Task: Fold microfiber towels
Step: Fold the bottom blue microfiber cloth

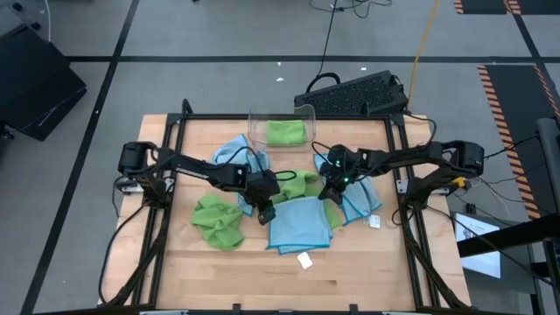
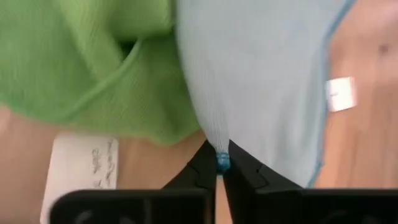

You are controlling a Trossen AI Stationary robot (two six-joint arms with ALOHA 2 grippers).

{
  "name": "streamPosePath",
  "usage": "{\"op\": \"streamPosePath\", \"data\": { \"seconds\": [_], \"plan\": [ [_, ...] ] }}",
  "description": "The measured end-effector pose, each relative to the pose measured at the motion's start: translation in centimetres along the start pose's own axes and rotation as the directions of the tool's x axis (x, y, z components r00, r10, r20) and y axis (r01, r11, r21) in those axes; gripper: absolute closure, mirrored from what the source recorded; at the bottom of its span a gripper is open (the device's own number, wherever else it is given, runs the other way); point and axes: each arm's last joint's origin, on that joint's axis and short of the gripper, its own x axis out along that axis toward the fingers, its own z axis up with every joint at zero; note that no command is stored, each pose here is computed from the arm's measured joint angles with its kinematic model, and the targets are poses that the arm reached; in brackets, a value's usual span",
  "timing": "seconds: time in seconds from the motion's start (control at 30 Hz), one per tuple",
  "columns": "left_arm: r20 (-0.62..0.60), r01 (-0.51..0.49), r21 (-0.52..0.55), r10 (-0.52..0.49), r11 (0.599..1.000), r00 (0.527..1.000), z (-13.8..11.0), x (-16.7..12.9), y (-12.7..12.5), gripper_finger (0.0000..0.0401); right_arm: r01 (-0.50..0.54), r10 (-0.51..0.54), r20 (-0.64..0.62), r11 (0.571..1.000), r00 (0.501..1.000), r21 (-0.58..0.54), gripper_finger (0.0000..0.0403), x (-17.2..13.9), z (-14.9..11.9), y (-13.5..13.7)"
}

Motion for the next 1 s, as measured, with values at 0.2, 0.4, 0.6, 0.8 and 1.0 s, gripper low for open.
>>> {"op": "streamPosePath", "data": {
  "seconds": [0.2,0.4,0.6,0.8,1.0],
  "plan": [
    [-0.003,-0.062,0.045,0.062,0.997,0.998,-0.3,-0.7,-0.2,0.0395,-0.011,0.010,-0.011,1.000,1.000,-0.017,0.0402,0.3,-0.1,0.4],
    [0.001,-0.062,0.053,0.062,0.997,0.998,-0.6,-0.5,-0.9,0.0397,-0.015,0.015,-0.013,1.000,1.000,-0.005,0.0402,0.2,-0.2,0.5],
    [0.043,-0.039,0.029,0.038,0.999,0.998,-1.1,-0.1,-2.7,0.0398,-0.043,0.043,0.025,0.999,0.999,-0.007,0.0402,-1.3,0.1,1.9],
    [0.091,-0.052,0.077,0.045,0.996,0.995,-1.9,0.0,-5.9,0.0399,-0.074,0.074,0.017,0.997,0.997,-0.014,0.0403,-3.1,-0.6,3.8],
    [0.168,-0.080,0.073,0.067,0.994,0.984,-2.1,-0.3,-8.5,0.0400,-0.047,0.045,-0.023,0.997,0.999,-0.057,0.0403,-2.6,-1.6,5.6]
  ]
}}
